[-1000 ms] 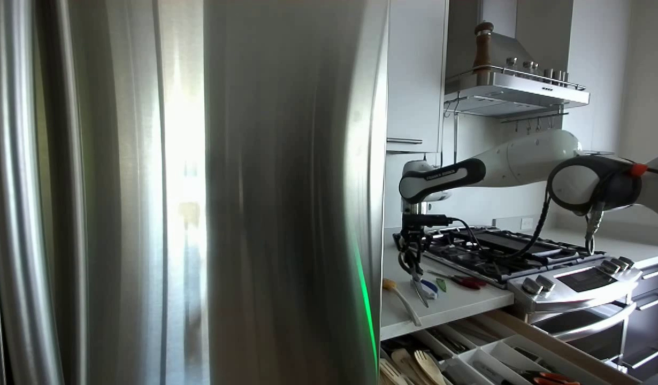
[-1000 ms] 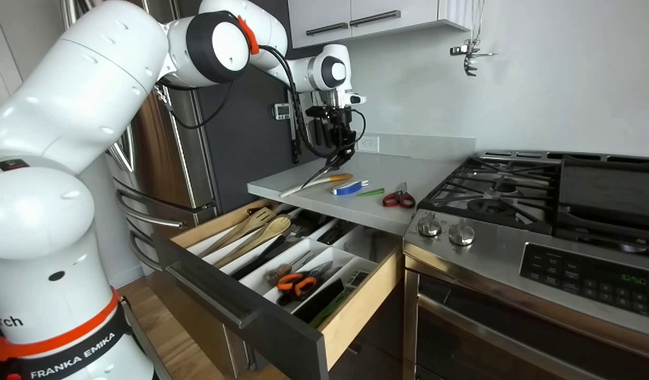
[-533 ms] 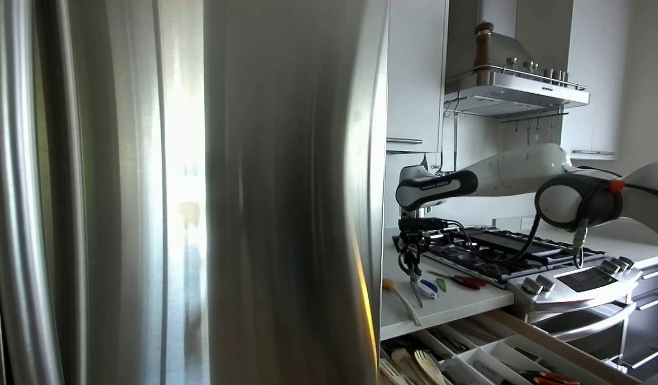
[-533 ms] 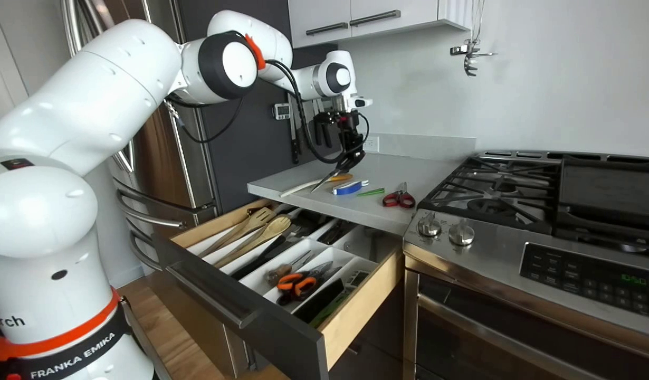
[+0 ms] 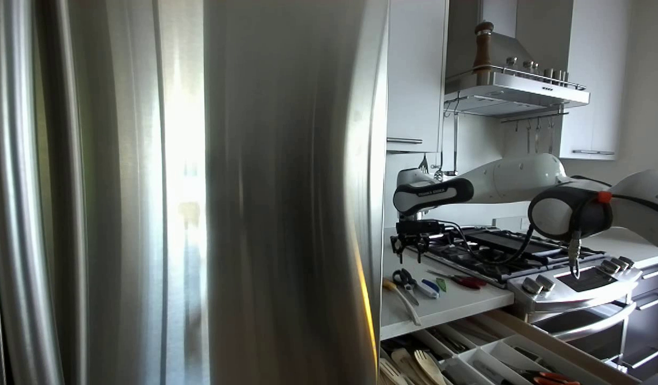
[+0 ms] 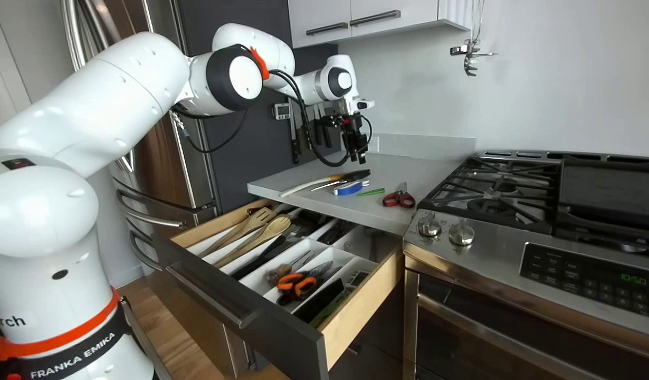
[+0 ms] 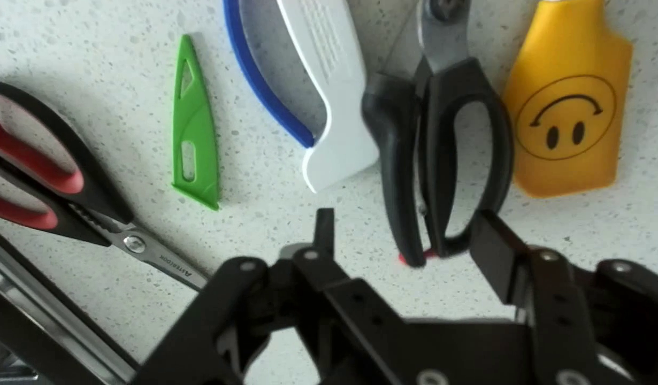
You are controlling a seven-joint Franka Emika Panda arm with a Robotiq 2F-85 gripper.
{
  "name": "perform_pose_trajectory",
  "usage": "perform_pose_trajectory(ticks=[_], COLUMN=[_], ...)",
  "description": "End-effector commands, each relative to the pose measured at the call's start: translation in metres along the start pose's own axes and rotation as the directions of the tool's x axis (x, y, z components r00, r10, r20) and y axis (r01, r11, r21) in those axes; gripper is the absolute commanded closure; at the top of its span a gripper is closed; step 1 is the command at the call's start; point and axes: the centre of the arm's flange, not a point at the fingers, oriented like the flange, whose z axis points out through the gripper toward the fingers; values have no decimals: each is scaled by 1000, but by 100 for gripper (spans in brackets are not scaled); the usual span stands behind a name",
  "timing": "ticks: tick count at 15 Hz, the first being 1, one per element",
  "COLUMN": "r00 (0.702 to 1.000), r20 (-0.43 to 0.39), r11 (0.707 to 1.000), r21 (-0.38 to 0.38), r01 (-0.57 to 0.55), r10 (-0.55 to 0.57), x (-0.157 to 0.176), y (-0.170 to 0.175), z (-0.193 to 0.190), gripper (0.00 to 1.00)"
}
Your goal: Pick up the black scissors from the open drawer and put them on the table
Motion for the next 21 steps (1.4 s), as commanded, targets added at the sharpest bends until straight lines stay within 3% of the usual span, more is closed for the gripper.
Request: perform_pose_trajectory(ticks=[1,4,6,11,13,16,21], r00=[999,999,993,931,888,800,615], r20=[-30,-36,-34,22,39,44,100], r11=[1000,999,993,926,881,795,606], r21=[-19,-16,-24,-100,-113,-86,-109], r01=[17,39,111,365,460,600,788], r10=[-17,-40,-112,-364,-459,-599,-782], x=[15,10,-4,-63,-80,-101,-133], y=[-17,-20,-18,20,33,41,61], z=[0,-10,-25,-71,-89,-114,-129], gripper=[1,0,0,0,0,0,0])
